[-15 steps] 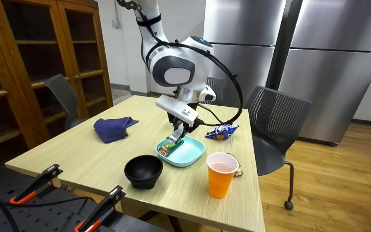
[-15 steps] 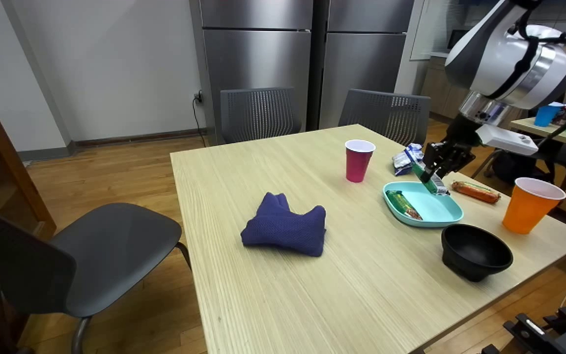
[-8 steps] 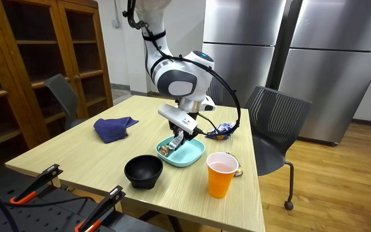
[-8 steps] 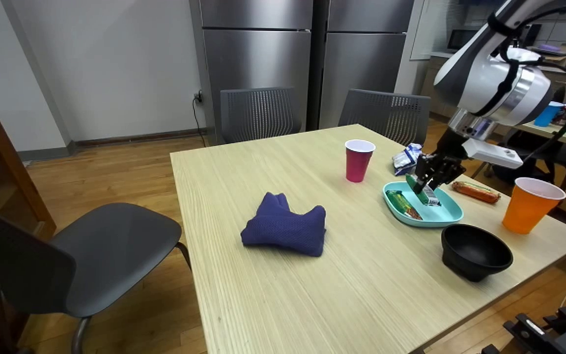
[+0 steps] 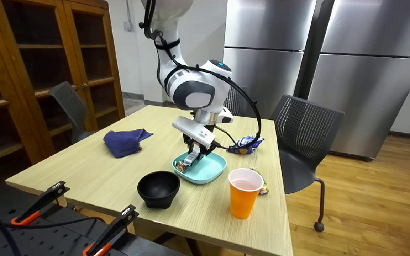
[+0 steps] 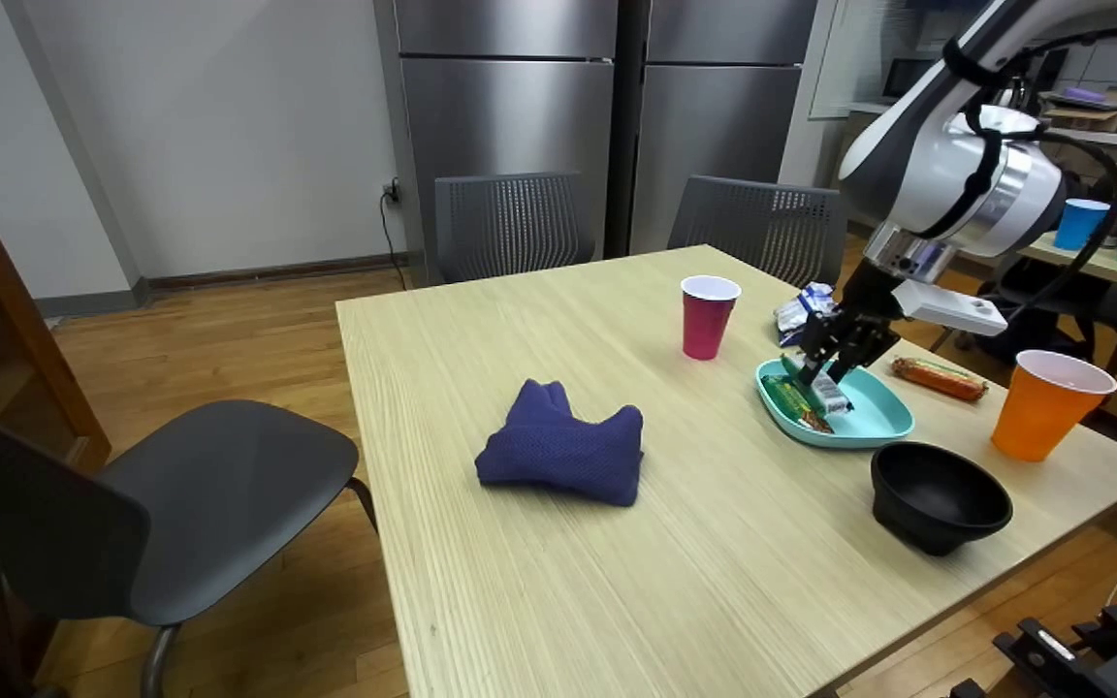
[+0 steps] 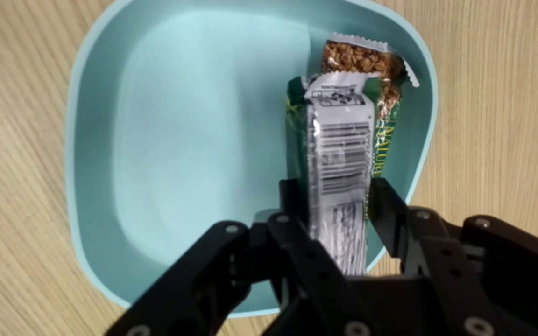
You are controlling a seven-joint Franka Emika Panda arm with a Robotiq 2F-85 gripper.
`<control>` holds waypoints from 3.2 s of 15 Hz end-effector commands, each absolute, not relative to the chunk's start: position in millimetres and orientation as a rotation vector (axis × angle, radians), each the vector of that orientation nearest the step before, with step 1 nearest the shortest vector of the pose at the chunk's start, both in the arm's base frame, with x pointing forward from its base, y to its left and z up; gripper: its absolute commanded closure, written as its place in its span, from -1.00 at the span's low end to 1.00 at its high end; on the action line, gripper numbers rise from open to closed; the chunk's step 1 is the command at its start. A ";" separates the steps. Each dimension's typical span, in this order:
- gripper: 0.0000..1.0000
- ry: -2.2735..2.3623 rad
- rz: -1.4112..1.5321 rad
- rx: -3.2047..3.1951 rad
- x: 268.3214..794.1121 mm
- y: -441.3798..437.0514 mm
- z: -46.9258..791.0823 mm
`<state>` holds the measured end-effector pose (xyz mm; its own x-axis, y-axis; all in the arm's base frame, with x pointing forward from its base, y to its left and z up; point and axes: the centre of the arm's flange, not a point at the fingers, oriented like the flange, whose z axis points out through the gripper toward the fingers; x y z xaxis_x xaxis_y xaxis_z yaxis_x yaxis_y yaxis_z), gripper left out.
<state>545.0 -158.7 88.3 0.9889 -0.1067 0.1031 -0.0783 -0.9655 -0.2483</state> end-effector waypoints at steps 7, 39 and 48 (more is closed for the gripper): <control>-1.00 0.039 -0.202 -2.901 515.8 -116.9 154.4; -1.00 -0.085 -0.204 -3.100 517.6 -217.8 205.8; -1.00 -0.166 -0.260 -3.122 552.6 -288.1 188.3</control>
